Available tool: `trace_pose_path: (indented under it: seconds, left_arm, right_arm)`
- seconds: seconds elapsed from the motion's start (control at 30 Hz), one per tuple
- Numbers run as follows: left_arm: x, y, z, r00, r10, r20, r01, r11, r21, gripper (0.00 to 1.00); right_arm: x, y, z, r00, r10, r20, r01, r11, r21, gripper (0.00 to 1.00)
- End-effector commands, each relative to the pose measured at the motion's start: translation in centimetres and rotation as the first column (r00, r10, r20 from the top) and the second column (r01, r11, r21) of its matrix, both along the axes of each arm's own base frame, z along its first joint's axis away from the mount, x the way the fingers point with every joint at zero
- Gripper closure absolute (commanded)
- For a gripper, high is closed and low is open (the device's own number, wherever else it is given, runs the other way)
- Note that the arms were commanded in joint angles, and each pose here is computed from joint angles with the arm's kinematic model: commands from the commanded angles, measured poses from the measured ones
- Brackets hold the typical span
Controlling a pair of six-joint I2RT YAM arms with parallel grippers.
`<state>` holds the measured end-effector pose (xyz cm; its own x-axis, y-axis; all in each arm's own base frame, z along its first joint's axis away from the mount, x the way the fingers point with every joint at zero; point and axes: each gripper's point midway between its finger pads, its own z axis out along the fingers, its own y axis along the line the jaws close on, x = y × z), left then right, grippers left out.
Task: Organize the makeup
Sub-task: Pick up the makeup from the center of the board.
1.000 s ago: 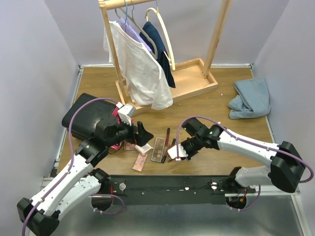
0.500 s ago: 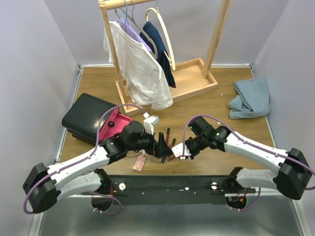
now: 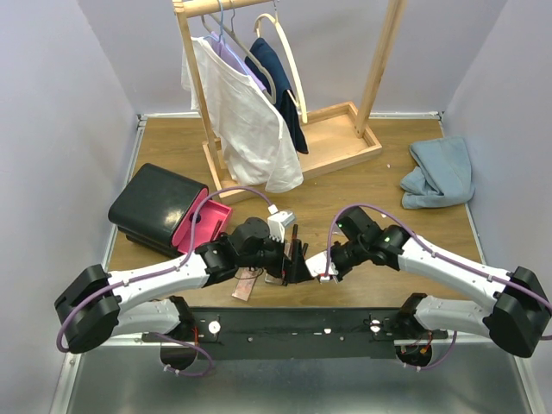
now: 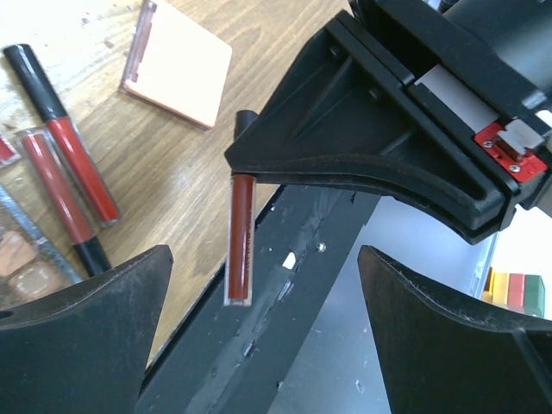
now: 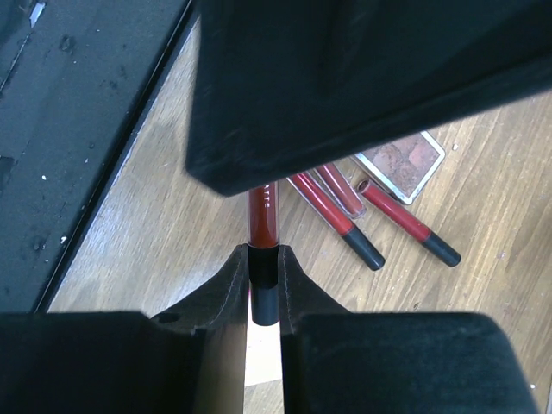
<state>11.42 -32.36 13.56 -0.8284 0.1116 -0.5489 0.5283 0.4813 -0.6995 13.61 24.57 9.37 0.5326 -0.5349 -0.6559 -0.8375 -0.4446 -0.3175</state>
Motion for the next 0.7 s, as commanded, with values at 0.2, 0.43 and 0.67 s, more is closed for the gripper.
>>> trace_pose_path:
  seconds: [0.2,0.43,0.67]
  left_arm:
    - [-0.4,-1.9,0.9,1.000,-0.028,-0.006,0.028,0.998,-0.059,0.05]
    - [-0.6,-2.5,0.4,0.998,-0.049,-0.025,0.048,0.998,-0.045,0.11]
    - [-0.6,-2.2,-1.2,0.998,-0.050,-0.037,0.050,0.999,0.015,0.26]
  right_arm:
    - [-0.1,0.4,0.2,1.000,-0.002,-0.010,0.002,0.999,0.044,0.91]
    - [0.1,0.4,0.3,1.000,-0.012,0.006,0.012,0.999,0.049,0.91]
    - [0.6,0.1,1.3,0.999,-0.034,0.029,0.032,0.996,0.085,0.91]
